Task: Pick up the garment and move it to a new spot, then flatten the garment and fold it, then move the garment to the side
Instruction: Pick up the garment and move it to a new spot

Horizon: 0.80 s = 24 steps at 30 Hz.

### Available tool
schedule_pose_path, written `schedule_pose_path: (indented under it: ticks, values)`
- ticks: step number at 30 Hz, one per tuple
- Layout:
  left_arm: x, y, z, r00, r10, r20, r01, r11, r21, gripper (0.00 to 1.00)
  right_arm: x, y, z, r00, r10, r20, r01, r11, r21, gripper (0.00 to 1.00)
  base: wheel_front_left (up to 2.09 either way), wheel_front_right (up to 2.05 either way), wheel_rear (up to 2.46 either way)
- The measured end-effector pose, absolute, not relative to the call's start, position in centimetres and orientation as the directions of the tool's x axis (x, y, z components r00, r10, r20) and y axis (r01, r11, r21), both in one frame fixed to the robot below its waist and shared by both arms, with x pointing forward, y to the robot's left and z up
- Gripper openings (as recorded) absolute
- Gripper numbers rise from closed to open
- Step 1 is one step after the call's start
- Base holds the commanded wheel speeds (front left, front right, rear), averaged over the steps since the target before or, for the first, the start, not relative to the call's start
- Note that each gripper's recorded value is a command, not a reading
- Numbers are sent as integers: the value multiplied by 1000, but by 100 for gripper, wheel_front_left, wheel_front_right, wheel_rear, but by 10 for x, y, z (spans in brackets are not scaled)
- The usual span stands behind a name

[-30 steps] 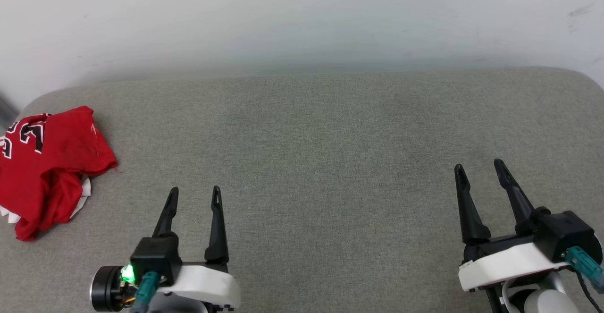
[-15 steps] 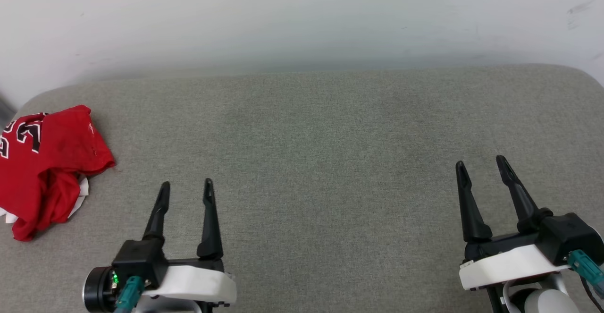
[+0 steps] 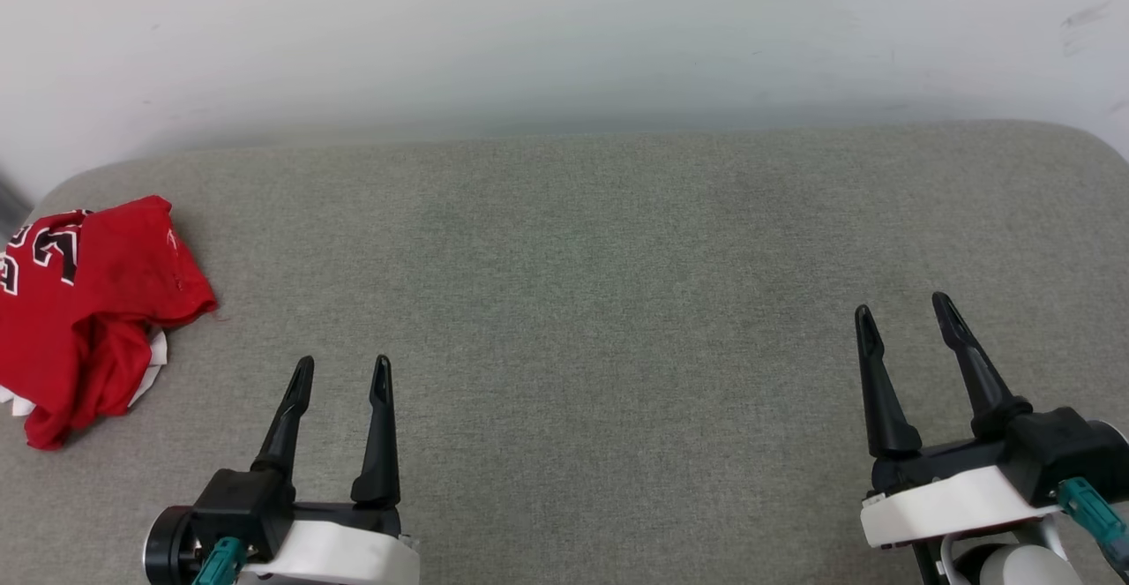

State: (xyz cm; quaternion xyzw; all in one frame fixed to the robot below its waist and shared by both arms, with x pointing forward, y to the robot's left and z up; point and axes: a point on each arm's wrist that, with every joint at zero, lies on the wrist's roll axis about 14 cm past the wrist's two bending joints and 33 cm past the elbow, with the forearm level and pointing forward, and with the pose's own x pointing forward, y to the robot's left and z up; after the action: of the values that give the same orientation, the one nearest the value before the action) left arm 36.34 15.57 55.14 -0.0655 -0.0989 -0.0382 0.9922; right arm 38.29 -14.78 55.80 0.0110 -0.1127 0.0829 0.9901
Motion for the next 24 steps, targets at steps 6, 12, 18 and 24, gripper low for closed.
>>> schedule_pose_path:
  ticks: [6, 12, 18, 24]
  values:
    - [360, 161, 551, 975, -70, 210, 88, 993, -78, 100, 383, -142, 558, 956, 183, 230, -180, 983, -36, 100, 0, 0, 0]
    - [353, 176, 554, 974, -36, 225, 44, 999, -29, 100, 384, -126, 557, 944, 236, 230, -224, 972, -77, 100, 0, 0, 0]
    - [338, 204, 556, 971, 49, 235, -49, 999, -7, 100, 386, -95, 552, 921, 323, 218, -311, 946, -90, 100, 0, 0, 0]
    - [315, 232, 554, 964, 140, 227, -145, 989, 4, 100, 388, -62, 551, 886, 409, 217, -401, 913, -81, 100, 0, 0, 0]
